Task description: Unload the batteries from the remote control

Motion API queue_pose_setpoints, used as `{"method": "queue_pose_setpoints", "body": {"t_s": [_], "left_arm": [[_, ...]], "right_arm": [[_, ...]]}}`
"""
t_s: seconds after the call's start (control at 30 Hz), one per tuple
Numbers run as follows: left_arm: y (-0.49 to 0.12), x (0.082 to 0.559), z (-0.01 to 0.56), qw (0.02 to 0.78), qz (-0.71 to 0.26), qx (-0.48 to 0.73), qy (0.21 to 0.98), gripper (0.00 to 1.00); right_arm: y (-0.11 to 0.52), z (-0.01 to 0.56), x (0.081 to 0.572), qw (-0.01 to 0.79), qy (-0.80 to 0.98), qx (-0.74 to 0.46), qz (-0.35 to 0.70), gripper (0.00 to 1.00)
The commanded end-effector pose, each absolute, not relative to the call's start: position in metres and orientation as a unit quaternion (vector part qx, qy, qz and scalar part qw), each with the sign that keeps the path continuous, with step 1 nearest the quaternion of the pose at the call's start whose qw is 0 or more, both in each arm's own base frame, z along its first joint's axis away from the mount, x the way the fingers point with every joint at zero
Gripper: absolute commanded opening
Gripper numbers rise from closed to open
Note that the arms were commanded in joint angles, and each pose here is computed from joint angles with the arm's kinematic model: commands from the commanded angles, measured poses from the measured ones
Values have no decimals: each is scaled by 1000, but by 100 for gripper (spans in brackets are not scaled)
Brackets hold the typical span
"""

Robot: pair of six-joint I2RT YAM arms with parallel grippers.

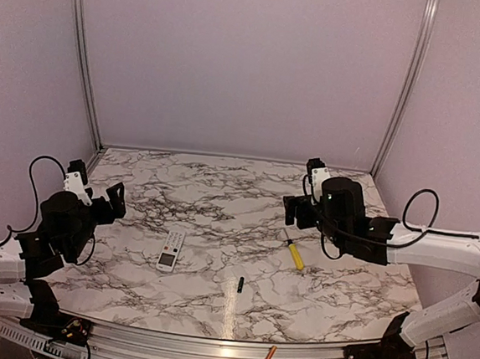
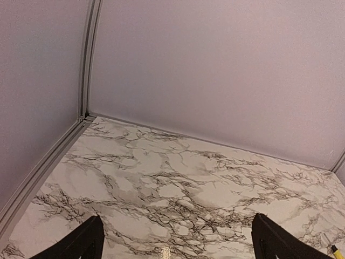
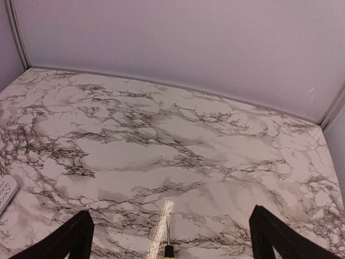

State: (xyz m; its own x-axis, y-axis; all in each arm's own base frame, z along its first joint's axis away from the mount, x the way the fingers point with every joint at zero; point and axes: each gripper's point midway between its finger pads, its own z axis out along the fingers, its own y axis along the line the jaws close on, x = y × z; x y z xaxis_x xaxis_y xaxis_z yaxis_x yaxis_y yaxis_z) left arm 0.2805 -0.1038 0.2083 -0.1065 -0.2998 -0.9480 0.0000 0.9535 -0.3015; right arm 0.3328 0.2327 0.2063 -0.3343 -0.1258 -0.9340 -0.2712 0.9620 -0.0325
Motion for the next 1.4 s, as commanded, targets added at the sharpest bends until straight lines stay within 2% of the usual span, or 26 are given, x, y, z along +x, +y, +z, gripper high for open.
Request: {"method": "queue_pose_setpoints", "body": {"t_s": [0.0,0.17,0.67,0.83,1.1,1.37], "left_arm": [[-74,289,220,669,17,-119,733,99],[-55,298,218,667,81,-131,729,99],[12,328,186,650,197,-181,712,99],[20,340,169,652,185,-163,717,99],[21,351,174,686,153,-125,700,99],[27,374,168,683,143,-124,705,99]], "right_arm": [[199,242,355,602,794,-80,27,99],[158,238,368,614,787,-58,8,99],[60,208,362,663,742,-32,-97,99],[45,200,350,699,698,-44,-149,99],[22,179,363,711,696,-21,-101,99],[4,175,360,730,674,-1,-113,99]]}}
